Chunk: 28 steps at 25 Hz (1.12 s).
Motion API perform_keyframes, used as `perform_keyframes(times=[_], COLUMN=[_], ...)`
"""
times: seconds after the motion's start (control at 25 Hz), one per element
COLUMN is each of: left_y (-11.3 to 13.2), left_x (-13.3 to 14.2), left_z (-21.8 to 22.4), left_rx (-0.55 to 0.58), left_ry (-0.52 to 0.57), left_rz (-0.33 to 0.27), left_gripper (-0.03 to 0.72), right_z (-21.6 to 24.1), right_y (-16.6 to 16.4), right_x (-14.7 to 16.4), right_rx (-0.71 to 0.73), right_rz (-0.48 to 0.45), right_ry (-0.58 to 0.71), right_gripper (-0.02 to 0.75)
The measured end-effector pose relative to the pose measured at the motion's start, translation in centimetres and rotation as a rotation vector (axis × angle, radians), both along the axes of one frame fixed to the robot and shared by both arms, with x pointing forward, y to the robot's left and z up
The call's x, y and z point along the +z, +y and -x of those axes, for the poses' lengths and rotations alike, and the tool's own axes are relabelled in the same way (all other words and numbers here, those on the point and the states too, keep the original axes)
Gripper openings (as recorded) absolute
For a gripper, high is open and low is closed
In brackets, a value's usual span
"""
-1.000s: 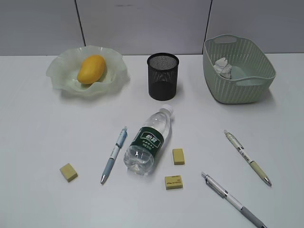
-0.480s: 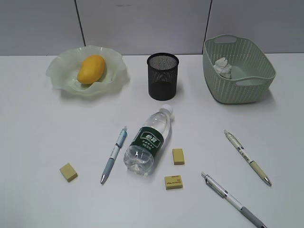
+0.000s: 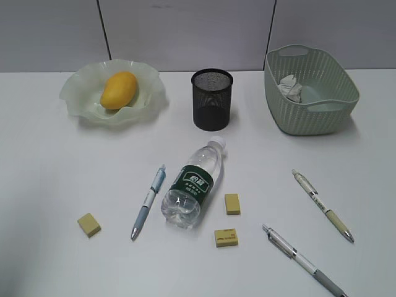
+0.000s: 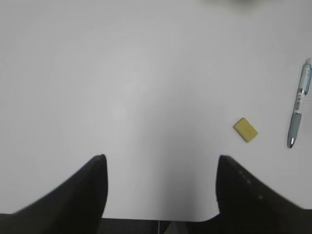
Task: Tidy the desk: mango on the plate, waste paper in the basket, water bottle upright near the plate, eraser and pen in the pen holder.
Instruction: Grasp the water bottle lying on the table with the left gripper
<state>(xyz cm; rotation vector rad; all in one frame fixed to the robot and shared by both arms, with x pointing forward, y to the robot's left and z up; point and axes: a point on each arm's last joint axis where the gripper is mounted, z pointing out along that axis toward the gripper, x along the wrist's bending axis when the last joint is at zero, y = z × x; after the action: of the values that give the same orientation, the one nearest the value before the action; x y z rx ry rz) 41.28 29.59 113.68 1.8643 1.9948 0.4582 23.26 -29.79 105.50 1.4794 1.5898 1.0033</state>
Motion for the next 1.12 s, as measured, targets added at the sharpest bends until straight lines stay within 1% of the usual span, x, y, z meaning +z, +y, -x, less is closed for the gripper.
perform_keyframes(times=[0.24,0.36,0.48,0.52,0.6,0.88,1.0,1.12], left_y=[0.1,-1.0,-4.2,-5.6,-8.7,-19.6,-23.4,-26.5], left_x=[-0.6,-1.3,-2.3,-2.9,-4.2,-8.1,-9.9,-11.7], left_z=[-6.3,-8.6,-10.2,-10.7,-11.5,-14.1,-15.2,-16.2], left_rx=[0.000,-0.046,-0.151,-0.181,-0.242,-0.447,-0.507,-0.546], left_ry=[0.089,0.122,0.158,0.176,0.213,0.273,0.293,0.302], left_rz=[-0.050,-0.072,-0.082,-0.080,-0.082,-0.106,-0.110,-0.103], left_gripper=[0.523,0.523,0.524,0.524,0.528,0.561,0.561,0.563], right_z=[0.0,0.0,0.0,0.0,0.0,0.0,0.0,0.0], right_y=[0.0,0.0,0.0,0.0,0.0,0.0,0.0,0.0], right_x=[0.0,0.0,0.0,0.0,0.0,0.0,0.0,0.0], right_rx=[0.000,0.000,0.000,0.000,0.000,0.000,0.000,0.000], right_rz=[0.000,0.000,0.000,0.000,0.000,0.000,0.000,0.000], right_ry=[0.000,0.000,0.000,0.000,0.000,0.000,0.000,0.000], right_gripper=[0.391,0.390,0.389,0.389,0.389,0.389,0.389,0.389])
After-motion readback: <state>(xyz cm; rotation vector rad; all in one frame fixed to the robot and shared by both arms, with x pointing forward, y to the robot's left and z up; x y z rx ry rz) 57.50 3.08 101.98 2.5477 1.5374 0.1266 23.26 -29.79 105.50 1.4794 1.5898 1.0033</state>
